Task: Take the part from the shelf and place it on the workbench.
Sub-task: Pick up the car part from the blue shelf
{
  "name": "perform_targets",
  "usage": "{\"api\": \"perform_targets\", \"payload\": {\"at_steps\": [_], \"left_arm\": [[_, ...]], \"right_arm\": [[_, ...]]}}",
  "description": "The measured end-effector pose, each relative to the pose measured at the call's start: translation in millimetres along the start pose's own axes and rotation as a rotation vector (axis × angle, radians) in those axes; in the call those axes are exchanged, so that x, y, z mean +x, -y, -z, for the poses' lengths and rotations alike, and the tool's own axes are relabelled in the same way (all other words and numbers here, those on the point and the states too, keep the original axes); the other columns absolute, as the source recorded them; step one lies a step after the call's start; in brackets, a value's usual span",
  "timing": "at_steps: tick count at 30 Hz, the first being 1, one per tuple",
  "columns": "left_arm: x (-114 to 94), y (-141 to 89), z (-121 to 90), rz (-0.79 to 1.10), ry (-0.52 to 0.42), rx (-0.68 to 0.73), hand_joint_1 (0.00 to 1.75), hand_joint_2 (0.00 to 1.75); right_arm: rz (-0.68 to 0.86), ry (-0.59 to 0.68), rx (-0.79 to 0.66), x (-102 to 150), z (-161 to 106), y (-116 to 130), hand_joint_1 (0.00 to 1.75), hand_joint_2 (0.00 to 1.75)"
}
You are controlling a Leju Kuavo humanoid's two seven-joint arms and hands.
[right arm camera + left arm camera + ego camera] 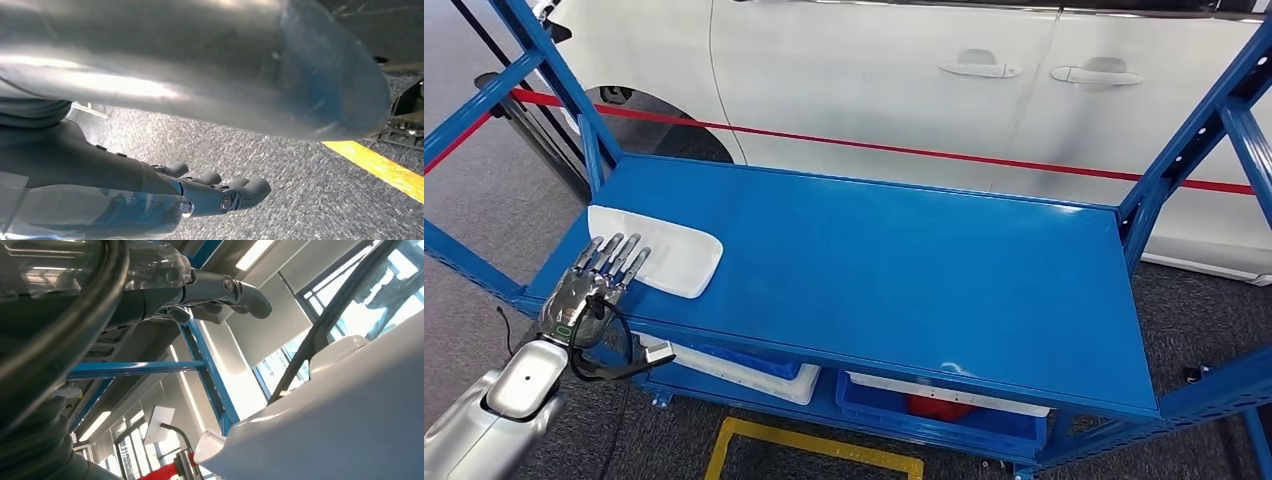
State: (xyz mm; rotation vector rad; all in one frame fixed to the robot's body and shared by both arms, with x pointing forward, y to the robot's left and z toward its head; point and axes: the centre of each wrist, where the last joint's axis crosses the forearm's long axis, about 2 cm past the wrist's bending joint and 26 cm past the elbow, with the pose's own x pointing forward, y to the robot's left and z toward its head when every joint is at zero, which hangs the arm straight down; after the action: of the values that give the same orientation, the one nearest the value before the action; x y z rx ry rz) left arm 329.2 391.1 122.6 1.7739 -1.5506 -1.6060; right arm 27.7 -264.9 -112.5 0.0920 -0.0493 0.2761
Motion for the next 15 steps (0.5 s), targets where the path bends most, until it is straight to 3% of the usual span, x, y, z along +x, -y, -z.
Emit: {"api": "perform_targets", "payload": {"at_steps": [15], "left_arm": [[37, -10, 15, -0.077, 0.004, 0.053, 0.00, 1.75]], "right_arm": [[-0.001, 0.010, -0.004, -4, 0, 3, 0.00, 0.00]]}}
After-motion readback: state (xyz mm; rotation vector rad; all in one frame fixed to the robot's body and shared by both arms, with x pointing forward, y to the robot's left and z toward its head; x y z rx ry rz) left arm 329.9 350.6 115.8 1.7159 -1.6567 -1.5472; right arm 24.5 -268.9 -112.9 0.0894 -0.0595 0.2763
